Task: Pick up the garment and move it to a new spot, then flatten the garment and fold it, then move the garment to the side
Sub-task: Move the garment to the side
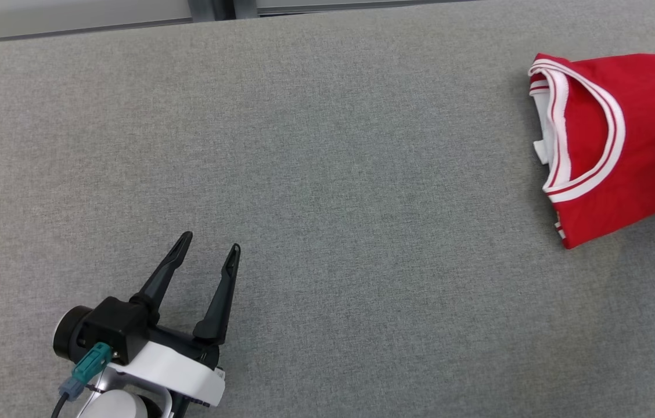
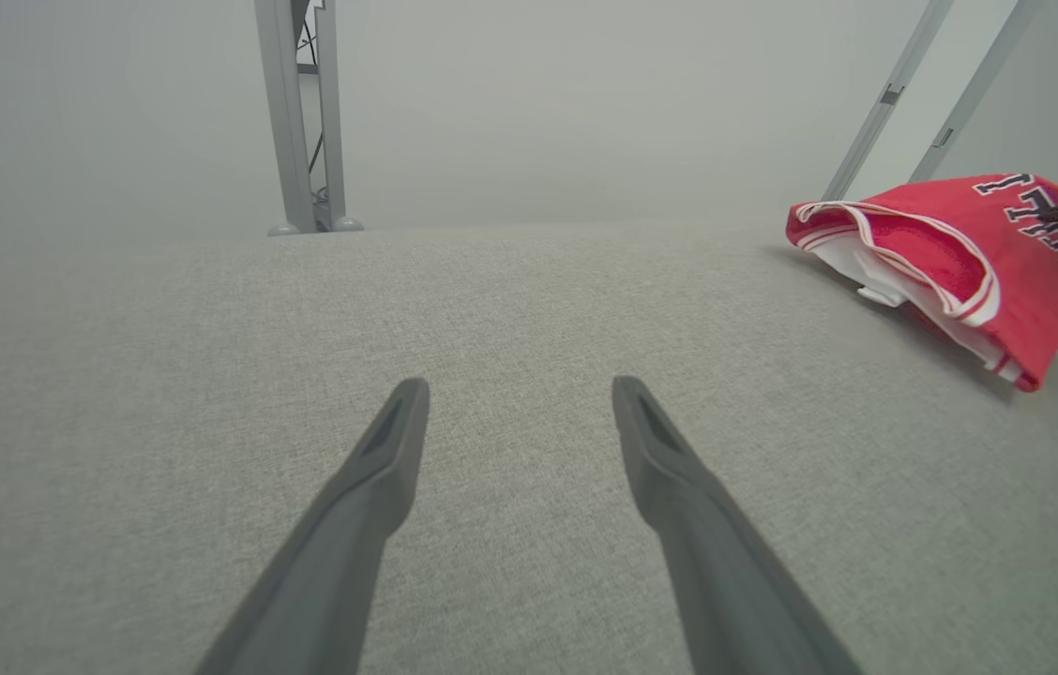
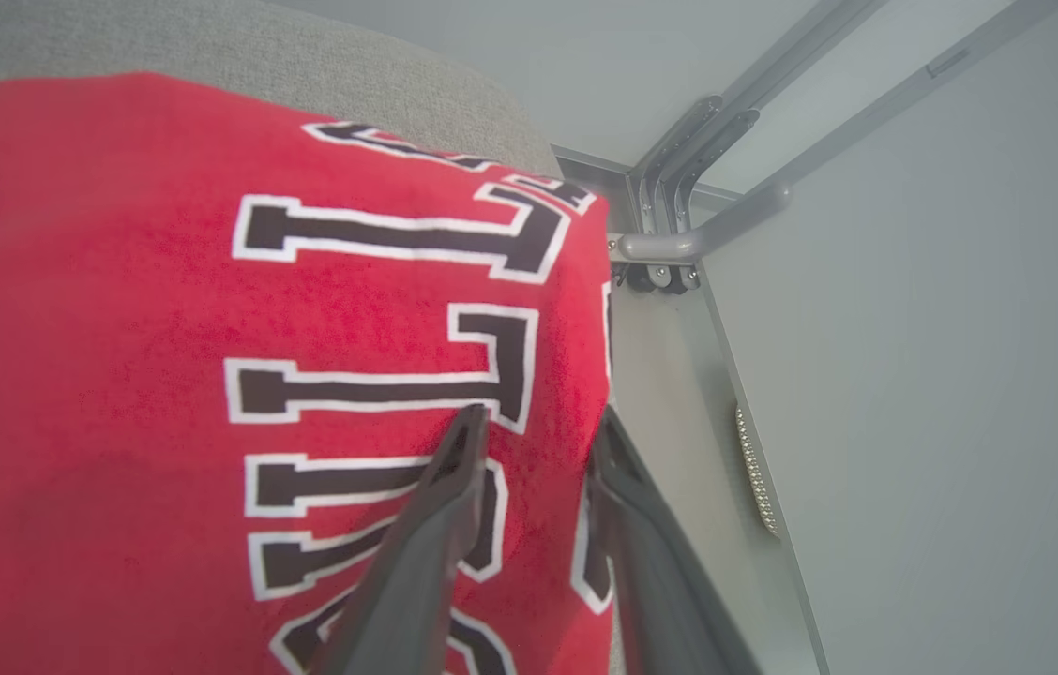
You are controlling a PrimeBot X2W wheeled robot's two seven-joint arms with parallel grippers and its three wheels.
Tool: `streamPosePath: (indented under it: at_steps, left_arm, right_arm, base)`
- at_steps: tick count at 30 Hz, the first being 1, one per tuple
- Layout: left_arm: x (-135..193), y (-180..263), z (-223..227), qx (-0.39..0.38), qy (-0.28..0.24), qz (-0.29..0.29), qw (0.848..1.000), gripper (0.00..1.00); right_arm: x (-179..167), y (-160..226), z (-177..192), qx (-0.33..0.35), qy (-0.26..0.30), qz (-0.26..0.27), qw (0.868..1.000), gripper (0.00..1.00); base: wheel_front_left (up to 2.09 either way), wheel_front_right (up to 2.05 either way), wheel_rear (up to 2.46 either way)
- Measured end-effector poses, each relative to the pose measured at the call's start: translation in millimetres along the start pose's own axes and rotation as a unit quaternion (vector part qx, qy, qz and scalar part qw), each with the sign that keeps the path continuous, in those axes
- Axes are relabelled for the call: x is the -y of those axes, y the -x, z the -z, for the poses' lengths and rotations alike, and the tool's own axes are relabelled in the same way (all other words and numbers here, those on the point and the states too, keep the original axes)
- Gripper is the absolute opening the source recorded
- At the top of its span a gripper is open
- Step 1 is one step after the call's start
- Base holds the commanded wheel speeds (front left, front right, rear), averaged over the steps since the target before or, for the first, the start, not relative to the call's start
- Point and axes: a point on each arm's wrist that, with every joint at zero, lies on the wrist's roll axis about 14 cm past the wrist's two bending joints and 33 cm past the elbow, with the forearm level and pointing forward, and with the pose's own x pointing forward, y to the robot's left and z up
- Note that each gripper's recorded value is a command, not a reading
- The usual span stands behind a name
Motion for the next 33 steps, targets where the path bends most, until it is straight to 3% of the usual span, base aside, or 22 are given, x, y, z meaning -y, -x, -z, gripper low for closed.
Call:
streamPosePath:
  at_steps: [16,23,26,33]
  left_arm:
    - [6,1,-7,0.006,-0.006,0.008,1.000,1.00]
    - [9,9,-23,0.030,0.004,0.000,1.000,1.00]
    - [11,15,-34,0.048,0.039,-0.008,0.998,1.00]
    - [3,42,-55,0.084,0.048,-0.045,0.994,1.00]
  right_arm:
    - [-23,11,-10,0.017,0.010,0.009,1.000,1.00]
    - [-43,33,-37,0.082,-0.008,-0.010,0.997,1.00]
    - [-51,47,-50,0.117,-0.023,-0.024,0.993,1.00]
    - [-72,89,-78,0.207,-0.080,-0.064,0.973,1.00]
  base:
    - [0.00,0.00,0.00]
    - [0.00,0.00,0.00]
    - [0.00,0.00,0.00]
    - [0.00,0.00,0.00]
